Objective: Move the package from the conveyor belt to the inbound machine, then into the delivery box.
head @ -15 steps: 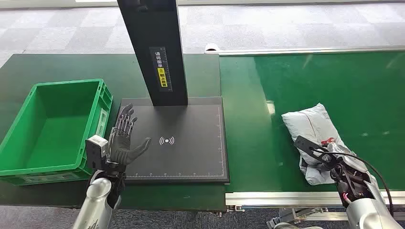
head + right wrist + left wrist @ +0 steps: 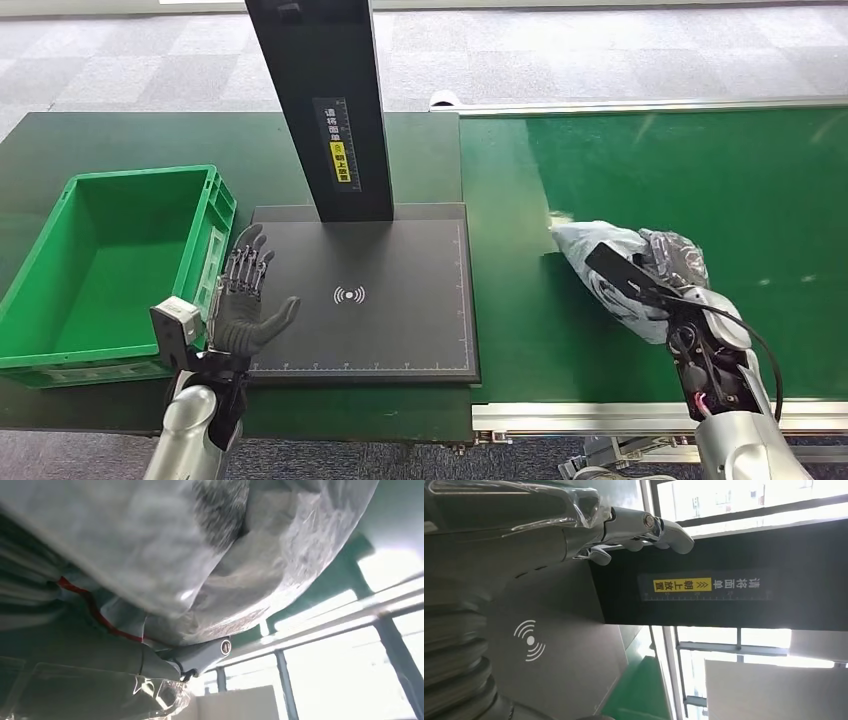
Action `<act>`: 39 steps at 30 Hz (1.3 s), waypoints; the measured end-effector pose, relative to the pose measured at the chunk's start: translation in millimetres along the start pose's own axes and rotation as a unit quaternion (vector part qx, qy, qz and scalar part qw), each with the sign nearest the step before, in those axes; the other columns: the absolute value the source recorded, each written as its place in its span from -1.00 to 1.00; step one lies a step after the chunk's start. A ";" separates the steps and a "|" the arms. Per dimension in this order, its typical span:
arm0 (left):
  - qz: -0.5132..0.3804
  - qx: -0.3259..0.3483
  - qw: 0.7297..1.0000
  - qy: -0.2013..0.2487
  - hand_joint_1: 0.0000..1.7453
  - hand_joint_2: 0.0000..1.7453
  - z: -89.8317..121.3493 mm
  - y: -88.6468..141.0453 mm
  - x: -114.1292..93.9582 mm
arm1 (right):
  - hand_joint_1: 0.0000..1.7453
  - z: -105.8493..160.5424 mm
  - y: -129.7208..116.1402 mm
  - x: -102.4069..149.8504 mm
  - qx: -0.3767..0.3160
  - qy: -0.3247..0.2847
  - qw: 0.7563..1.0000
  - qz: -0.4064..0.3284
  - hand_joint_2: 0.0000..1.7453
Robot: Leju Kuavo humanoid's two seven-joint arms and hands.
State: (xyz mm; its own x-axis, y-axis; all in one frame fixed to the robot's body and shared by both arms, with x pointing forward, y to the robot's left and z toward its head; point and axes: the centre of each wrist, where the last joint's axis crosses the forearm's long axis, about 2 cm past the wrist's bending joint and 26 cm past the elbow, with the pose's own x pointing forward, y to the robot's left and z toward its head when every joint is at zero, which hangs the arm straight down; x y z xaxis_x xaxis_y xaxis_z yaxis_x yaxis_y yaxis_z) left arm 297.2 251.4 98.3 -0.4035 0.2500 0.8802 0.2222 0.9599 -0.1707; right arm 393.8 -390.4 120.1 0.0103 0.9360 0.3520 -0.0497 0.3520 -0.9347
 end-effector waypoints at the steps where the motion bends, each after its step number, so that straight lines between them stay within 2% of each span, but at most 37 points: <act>1: -0.004 0.003 1.000 -0.004 -1.00 1.00 -0.6 0.7 1.7 | 1.00 0.3 -3.4 4.4 -0.025 -0.017 1.000 -0.007 1.00; 6: -0.025 0.022 0.999 -0.024 -1.00 1.00 -4.5 2.6 9.6 | 1.00 5.9 -23.4 23.1 -0.154 -0.081 0.984 -0.034 1.00; 14: -0.036 0.029 0.998 -0.039 -1.00 1.00 -7.0 1.8 14.2 | 1.00 15.2 -34.6 30.6 -0.221 -0.107 0.968 -0.051 1.00; 16: -0.046 0.039 0.997 -0.049 -1.00 1.00 -8.1 1.1 15.5 | 1.00 21.3 -35.5 32.5 -0.274 -0.130 0.950 -0.067 1.00; 20: -0.056 0.064 0.994 -0.073 -1.00 1.00 -12.9 -1.7 19.6 | 1.00 38.8 -40.3 47.1 -0.394 -0.181 0.897 -0.089 1.00; 23: -0.059 0.084 0.990 -0.094 -1.00 1.00 -20.7 -4.6 23.1 | 1.00 51.1 -43.3 66.1 -0.441 -0.223 0.869 -0.040 1.00; 28: -0.039 0.074 0.990 -0.112 -1.00 1.00 -43.6 -11.9 29.2 | 1.00 58.3 -26.6 108.8 -0.380 -0.333 0.849 0.155 1.00; 32: -0.033 0.060 0.991 -0.116 -1.00 1.00 -53.7 -17.1 29.7 | 1.00 58.6 5.0 150.6 -0.323 -0.396 0.844 0.161 1.00; 35: -0.028 0.053 0.991 -0.116 -1.00 1.00 -57.5 -20.3 28.8 | 1.00 55.0 31.4 182.2 -0.248 -0.447 0.844 0.160 1.00; 39: -0.022 0.047 0.992 -0.115 -1.00 1.00 -58.1 -23.2 26.6 | 1.00 47.9 61.3 204.8 -0.149 -0.492 0.837 0.189 1.00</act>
State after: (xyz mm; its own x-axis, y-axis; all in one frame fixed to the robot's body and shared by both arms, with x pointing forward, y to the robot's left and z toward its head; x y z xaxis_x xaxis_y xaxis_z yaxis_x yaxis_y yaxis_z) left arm 332.9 228.4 151.5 -0.6049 0.2193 0.7655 0.1202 0.9755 -0.1845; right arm 345.0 -177.5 137.2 -0.7840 0.5738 -0.2370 0.3888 0.1562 -0.9080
